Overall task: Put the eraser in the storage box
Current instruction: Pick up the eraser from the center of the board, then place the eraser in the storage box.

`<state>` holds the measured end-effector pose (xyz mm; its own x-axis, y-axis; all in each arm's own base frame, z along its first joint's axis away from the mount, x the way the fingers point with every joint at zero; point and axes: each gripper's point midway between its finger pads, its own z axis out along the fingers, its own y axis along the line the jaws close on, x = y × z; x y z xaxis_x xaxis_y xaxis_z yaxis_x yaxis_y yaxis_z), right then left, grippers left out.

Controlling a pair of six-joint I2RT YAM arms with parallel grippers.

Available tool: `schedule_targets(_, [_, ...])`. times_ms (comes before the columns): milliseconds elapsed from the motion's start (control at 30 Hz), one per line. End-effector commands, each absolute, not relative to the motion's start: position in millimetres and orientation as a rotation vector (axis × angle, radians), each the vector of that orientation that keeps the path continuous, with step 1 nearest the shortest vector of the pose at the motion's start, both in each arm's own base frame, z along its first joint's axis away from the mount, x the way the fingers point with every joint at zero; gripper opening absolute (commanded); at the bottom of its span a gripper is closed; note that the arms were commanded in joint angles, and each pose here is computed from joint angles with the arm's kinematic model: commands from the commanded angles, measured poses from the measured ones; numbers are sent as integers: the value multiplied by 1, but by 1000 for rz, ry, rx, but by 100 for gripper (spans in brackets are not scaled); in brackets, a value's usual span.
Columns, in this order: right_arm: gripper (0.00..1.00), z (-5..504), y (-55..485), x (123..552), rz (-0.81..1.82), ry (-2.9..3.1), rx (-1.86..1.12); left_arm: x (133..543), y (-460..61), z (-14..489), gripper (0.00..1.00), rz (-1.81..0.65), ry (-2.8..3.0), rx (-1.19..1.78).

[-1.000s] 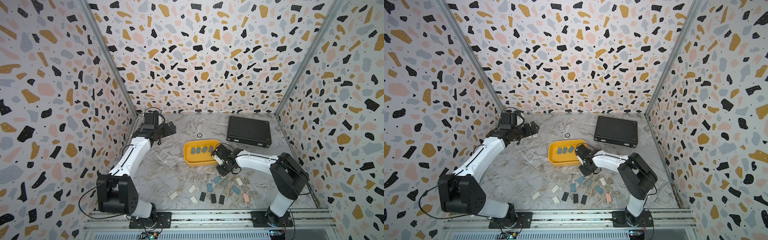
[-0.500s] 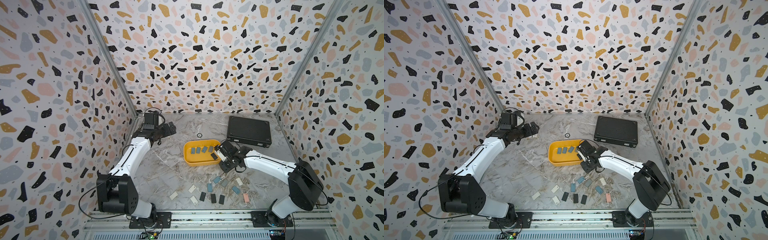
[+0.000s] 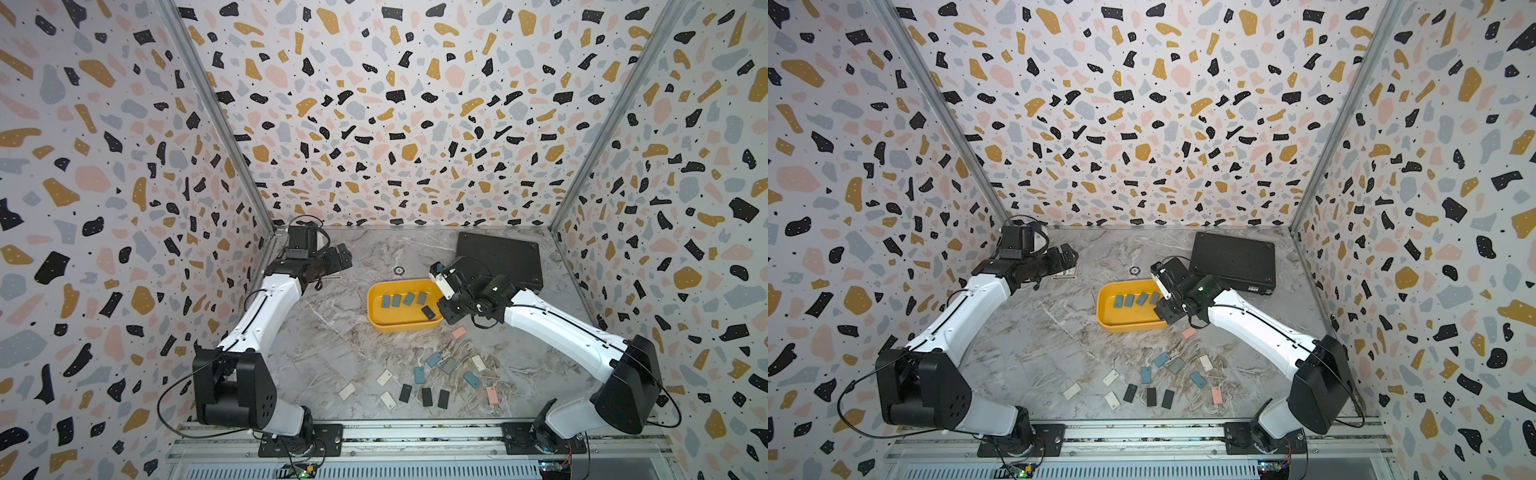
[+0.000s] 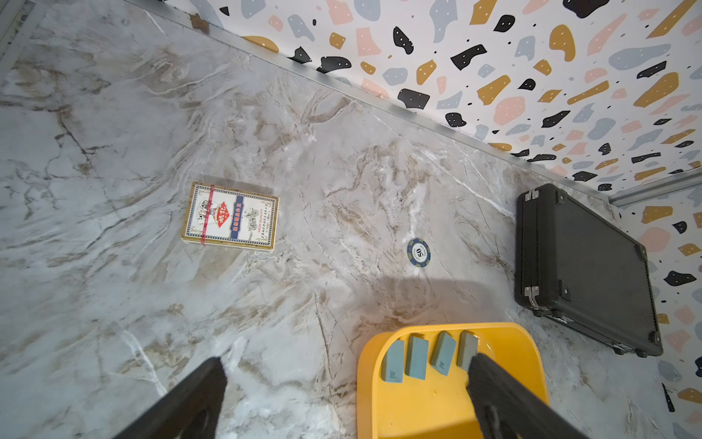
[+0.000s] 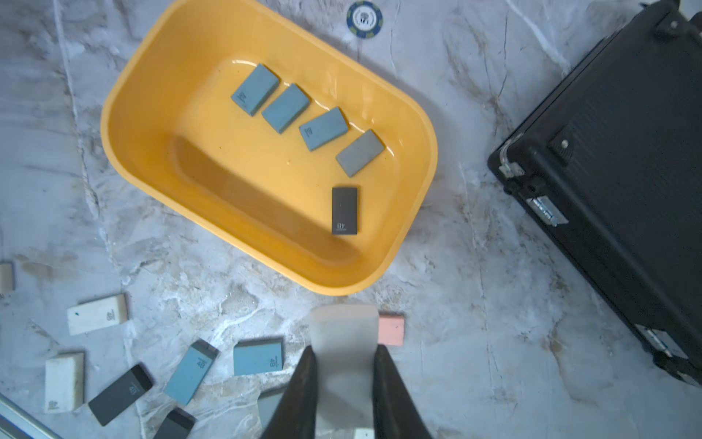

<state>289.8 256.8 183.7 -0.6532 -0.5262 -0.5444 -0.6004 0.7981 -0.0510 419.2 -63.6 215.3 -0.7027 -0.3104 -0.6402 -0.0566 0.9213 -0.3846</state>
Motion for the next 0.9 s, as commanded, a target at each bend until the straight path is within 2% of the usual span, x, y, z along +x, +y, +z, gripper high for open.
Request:
schedule_targets(0, [15, 194, 263, 298, 160, 2421, -848, 418, -59, 236, 100, -427, 2260, -244])
schedule_targets(467, [14, 183, 302, 344, 124, 2429, -841, 420, -60, 236, 100, -430, 2257, -242])
schedule_targets(867, [14, 144, 319, 361, 92, 2481, -898, 418, -58, 235, 99, -418, 2260, -243])
